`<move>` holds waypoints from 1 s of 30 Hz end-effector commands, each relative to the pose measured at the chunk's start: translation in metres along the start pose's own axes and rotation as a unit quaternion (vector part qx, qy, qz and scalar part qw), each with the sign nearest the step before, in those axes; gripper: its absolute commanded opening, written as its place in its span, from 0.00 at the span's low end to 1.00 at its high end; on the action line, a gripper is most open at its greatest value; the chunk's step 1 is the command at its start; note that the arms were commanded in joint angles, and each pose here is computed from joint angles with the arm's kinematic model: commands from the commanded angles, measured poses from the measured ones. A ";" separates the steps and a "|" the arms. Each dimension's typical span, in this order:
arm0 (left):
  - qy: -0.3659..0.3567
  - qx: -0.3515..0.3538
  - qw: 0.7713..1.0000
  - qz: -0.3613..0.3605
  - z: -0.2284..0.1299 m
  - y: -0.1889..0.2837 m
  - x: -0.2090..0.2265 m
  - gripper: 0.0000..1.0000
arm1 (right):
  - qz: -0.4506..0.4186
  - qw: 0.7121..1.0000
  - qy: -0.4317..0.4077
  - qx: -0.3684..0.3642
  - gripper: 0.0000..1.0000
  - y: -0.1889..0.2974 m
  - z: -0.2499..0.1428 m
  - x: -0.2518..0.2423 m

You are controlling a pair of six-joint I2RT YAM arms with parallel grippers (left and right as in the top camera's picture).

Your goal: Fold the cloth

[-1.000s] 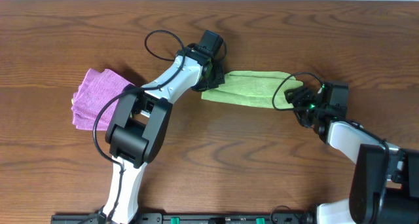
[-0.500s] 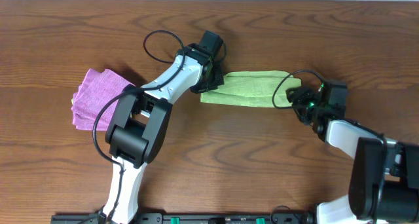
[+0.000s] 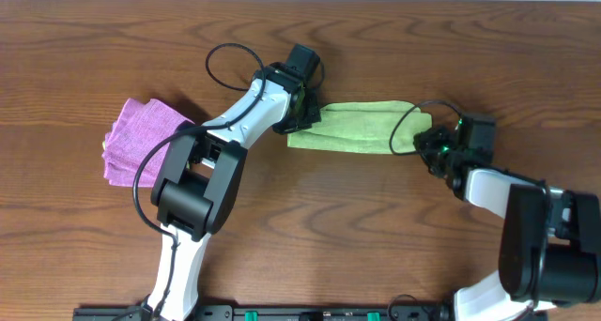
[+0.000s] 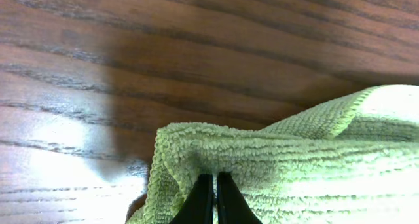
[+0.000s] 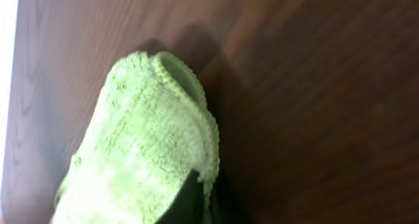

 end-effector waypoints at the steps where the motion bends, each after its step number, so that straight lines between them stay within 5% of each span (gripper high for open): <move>1: 0.006 0.018 0.999 0.041 -0.011 -0.015 0.021 0.06 | -0.046 0.997 0.022 0.059 0.01 -0.012 -0.037 -0.034; 15: 0.007 0.019 0.998 0.059 -0.013 -0.015 0.028 0.06 | -0.005 0.996 0.082 0.040 0.01 0.016 -0.003 0.018; 30: 0.007 0.019 0.998 0.059 -0.013 -0.015 0.028 0.06 | 0.055 0.988 0.140 0.037 0.01 0.028 -0.010 0.079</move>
Point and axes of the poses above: each gripper's point midway between its finger pads, its own y axis back along the fingers, its own x axis along the line the jaws close on, z = x × y, the point moved 1 cm from there along y, back along the fingers, and after that the axes turned 7 degrees about y, right-handed, at the moved point
